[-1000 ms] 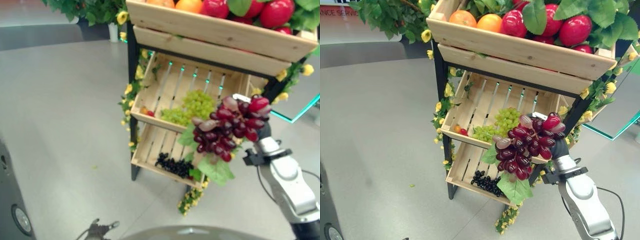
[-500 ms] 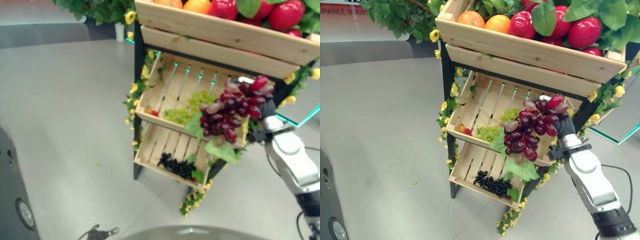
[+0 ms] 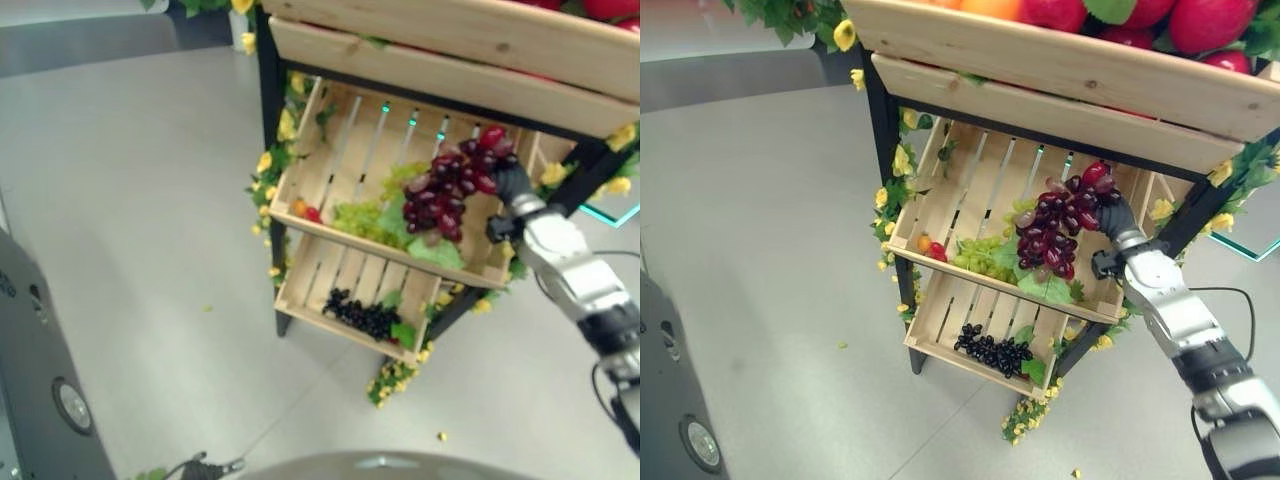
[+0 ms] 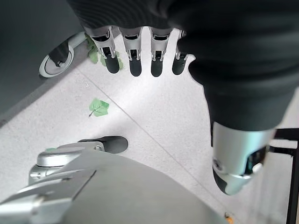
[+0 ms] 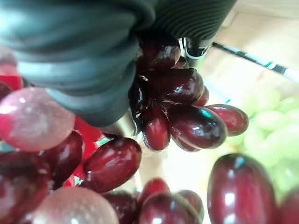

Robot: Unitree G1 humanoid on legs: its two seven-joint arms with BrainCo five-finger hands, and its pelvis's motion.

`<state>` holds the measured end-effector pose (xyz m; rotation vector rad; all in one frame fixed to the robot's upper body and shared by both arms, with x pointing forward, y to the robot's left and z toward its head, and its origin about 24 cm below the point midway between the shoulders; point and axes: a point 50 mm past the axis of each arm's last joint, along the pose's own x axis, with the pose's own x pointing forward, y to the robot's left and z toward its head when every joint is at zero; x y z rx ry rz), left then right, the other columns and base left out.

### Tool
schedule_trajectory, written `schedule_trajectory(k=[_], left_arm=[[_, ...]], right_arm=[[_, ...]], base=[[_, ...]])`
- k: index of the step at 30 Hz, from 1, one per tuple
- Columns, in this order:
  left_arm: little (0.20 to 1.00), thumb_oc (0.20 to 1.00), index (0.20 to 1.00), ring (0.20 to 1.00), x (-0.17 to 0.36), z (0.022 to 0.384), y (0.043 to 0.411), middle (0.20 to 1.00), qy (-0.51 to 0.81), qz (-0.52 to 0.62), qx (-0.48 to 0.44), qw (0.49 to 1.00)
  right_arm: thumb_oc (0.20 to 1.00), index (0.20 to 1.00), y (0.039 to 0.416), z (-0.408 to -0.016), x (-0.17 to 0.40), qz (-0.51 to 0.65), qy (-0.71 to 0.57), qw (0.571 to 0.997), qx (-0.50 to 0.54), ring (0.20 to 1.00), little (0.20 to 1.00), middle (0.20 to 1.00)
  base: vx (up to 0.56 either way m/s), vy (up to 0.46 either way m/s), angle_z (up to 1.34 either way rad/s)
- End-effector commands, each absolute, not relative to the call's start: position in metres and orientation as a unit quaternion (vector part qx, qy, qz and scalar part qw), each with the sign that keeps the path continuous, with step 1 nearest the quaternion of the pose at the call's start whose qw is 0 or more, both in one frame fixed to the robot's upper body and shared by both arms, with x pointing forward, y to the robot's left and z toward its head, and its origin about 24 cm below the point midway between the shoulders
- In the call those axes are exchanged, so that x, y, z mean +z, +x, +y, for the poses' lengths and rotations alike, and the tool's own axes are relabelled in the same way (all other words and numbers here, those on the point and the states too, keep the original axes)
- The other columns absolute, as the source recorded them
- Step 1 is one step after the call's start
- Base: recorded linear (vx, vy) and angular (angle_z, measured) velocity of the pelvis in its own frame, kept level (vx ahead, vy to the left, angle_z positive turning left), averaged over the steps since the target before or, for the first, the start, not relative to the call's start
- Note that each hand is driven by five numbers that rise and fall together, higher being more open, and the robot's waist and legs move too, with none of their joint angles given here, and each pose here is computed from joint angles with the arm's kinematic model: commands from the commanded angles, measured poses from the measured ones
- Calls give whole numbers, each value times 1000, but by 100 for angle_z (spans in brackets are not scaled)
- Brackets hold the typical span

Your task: Pick up the fruits from the basket on one side to the basket on the other side

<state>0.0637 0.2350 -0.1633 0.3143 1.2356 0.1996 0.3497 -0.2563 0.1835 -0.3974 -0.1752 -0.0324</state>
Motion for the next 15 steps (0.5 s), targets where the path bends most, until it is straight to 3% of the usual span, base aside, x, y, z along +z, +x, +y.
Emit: schedule_trajectory(k=[1, 11, 12, 15], left_arm=[[1000, 1000, 1000, 1000, -166, 223, 74, 1000, 143, 575, 74, 802], [1000, 1000, 1000, 1000, -164, 223, 85, 1000, 150, 560, 71, 812], [1000, 1000, 1000, 1000, -163, 224, 87, 1000, 152, 559, 72, 812], [1000, 1000, 1000, 1000, -164, 222, 87, 1000, 153, 560, 71, 811]], right_arm=[[200, 200, 358, -261, 259, -199, -185, 960, -64, 200, 200, 200], [200, 200, 385, -279, 293, -161, -256, 939, -163, 200, 200, 200], [1000, 1000, 387, -277, 295, -158, -263, 937, -166, 1000, 1000, 1000], [1000, 1000, 389, -272, 298, -163, -274, 933, -165, 1000, 1000, 1000]], base=[[-15, 1, 10], [0, -6, 5], [45, -14, 10], [42, -7, 7]])
